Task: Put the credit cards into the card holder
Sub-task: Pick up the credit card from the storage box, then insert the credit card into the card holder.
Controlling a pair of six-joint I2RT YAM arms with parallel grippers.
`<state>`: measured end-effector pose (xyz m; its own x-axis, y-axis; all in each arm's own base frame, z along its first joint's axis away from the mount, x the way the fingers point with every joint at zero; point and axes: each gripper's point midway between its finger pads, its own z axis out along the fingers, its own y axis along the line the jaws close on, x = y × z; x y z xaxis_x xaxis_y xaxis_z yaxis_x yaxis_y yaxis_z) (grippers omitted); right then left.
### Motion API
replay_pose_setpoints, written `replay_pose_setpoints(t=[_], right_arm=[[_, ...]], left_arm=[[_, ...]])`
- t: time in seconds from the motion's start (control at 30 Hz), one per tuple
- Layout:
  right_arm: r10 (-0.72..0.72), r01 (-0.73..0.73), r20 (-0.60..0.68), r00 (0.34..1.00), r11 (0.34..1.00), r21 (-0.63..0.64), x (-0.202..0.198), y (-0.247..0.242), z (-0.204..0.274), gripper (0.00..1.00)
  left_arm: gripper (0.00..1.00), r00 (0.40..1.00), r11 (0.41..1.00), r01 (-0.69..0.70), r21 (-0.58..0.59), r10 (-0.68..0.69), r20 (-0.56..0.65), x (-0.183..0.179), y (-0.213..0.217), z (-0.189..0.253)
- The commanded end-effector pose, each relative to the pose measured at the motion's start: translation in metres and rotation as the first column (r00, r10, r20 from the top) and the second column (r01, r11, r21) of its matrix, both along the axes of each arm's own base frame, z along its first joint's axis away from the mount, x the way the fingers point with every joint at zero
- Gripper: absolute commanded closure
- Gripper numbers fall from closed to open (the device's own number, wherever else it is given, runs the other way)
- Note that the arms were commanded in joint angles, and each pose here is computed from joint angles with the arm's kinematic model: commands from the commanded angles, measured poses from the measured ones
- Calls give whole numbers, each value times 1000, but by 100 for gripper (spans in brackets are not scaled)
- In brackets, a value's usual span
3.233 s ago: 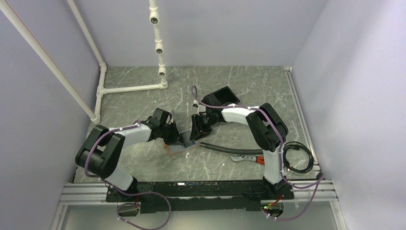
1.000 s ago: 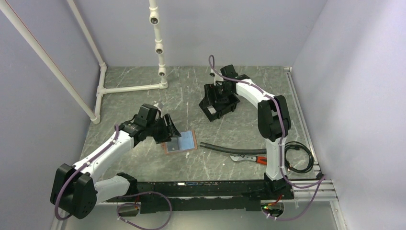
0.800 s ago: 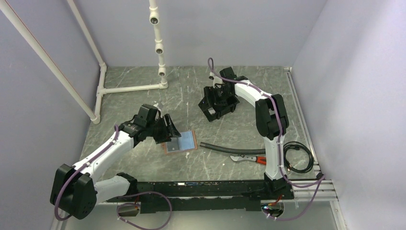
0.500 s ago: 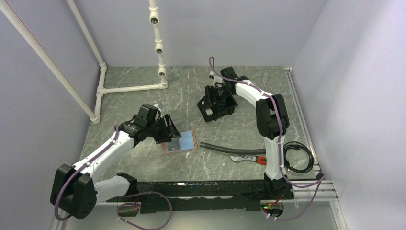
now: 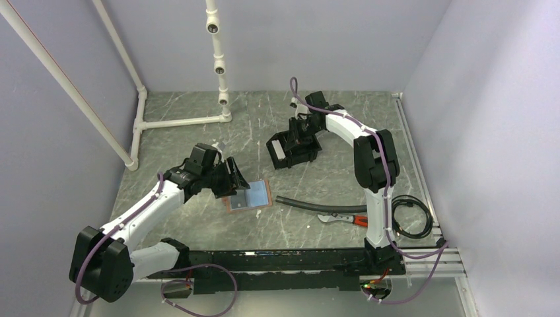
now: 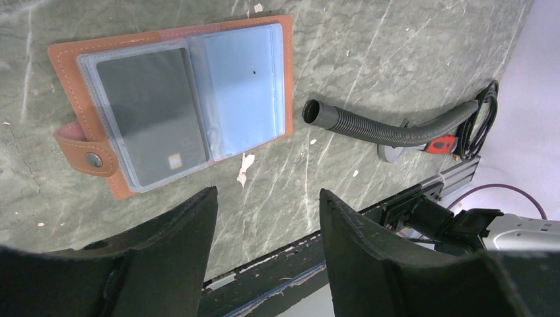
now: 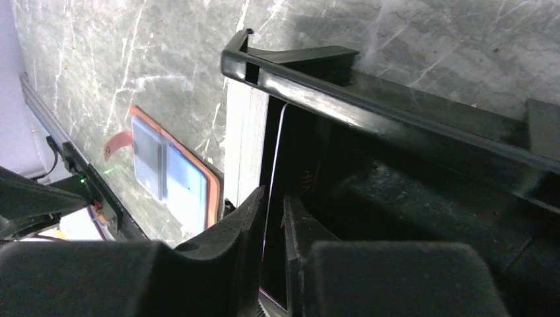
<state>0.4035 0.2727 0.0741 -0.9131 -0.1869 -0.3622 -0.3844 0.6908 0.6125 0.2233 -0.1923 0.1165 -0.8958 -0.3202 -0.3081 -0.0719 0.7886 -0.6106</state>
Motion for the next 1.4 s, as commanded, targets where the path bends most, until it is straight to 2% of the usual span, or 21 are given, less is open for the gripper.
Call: replay_pose_setpoints(t=[0.0, 0.2, 0.37, 0.43, 0.53, 0.63, 0.7, 0.8, 0.9, 1.07, 1.37], right_arm=[[-26, 27, 123, 992, 1000, -7, 13, -4, 40, 85], [-104, 129, 235, 966, 987, -92, 29, -20, 64, 100], [-119, 204, 409, 905, 964, -171, 26, -15, 115, 100], [-83, 173, 440, 894, 970, -168, 9, 3, 129, 100], [13, 18, 382, 924, 997, -78, -41, 49, 128, 100], [95, -116, 260, 961, 991, 63, -93, 85, 113, 100], [127, -157, 175, 976, 973, 172, -118, 100, 104, 100], [161, -171, 59, 985, 954, 247, -144, 104, 80, 100], [194, -183, -10, 981, 941, 284, -160, 108, 65, 100], [217, -194, -44, 975, 932, 305, -177, 115, 51, 100], [223, -178, -113, 968, 932, 316, -187, 114, 30, 100]], left_arm=[[37, 1000, 1000, -3, -8, 3, 25, 3, 0, 3], [37, 999, 997, -47, 54, 48, -18, -1, 12, -16], [37, 998, 996, -57, 71, 59, -36, -3, 17, -31], [38, 997, 996, -58, 73, 62, -46, -4, 18, -36], [42, 997, 995, -57, 77, 61, -55, -3, 19, -41], [45, 995, 993, -54, 109, 63, -78, -1, 21, -48], [46, 994, 990, -57, 128, 69, -89, -1, 24, -55], [48, 990, 986, -79, 149, 95, -102, -4, 30, -69], [53, 986, 983, -88, 159, 109, -129, -10, 34, -80], [59, 976, 971, -119, 208, 153, -157, -19, 45, -91], [66, 963, 959, -139, 247, 189, -192, -32, 56, -103]])
